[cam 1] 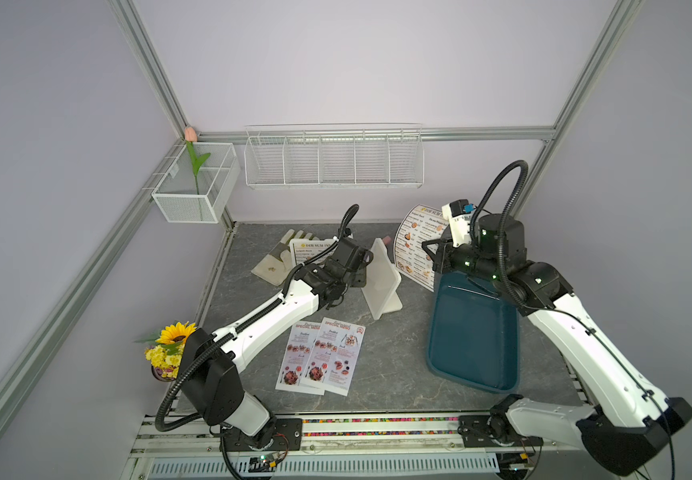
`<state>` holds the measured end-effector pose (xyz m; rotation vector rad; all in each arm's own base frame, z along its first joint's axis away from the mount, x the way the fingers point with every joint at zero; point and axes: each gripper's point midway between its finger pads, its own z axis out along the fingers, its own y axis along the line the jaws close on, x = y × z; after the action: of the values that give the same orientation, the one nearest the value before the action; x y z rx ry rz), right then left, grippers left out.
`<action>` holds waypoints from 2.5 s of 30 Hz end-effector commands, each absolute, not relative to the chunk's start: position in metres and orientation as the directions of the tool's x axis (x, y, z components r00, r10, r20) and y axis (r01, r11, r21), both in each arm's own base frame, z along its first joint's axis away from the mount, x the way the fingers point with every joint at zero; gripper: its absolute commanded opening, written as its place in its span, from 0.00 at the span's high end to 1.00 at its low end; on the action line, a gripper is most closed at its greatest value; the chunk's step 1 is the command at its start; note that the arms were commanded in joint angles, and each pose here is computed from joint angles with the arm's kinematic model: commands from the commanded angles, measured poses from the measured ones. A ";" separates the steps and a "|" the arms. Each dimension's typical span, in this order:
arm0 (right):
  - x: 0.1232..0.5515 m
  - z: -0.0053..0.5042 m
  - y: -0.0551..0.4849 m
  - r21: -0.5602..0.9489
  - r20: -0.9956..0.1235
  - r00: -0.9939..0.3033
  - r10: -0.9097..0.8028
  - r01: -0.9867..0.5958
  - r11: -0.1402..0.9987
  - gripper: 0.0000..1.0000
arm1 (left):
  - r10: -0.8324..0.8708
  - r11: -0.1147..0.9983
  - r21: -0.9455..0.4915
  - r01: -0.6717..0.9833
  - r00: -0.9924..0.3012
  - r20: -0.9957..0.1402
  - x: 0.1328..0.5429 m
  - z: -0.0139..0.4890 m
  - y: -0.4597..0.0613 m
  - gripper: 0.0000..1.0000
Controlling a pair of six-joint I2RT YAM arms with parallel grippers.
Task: Replace the menus in the menu holders
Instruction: Insert the menu into the menu holder.
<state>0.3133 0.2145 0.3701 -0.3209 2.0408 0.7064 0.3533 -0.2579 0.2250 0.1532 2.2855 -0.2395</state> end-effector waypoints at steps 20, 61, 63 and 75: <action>0.317 0.351 0.220 0.363 -0.816 -0.578 0.031 -0.470 0.805 0.94 | 0.027 0.976 -0.124 0.177 -0.667 -0.745 0.351 0.223 -0.256 0.38; 0.381 0.320 0.249 0.196 -0.877 -0.473 -0.089 -0.519 0.832 0.93 | 0.034 0.947 -0.144 0.287 -0.537 -0.843 0.338 0.302 -0.250 0.39; 0.384 0.318 0.251 0.190 -0.879 -0.467 -0.093 -0.522 0.832 0.92 | 0.035 0.948 -0.140 0.286 -0.532 -0.846 0.339 0.305 -0.250 0.39; 0.398 0.312 0.266 0.150 -0.901 -0.422 -0.103 -0.525 0.838 0.91 | 0.039 0.956 -0.119 0.267 -0.520 -0.853 0.349 0.307 -0.251 0.39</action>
<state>0.3930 0.2617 0.3145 -0.4463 2.0095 0.5361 0.3437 -0.2519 0.3006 0.2320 2.1189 -0.3084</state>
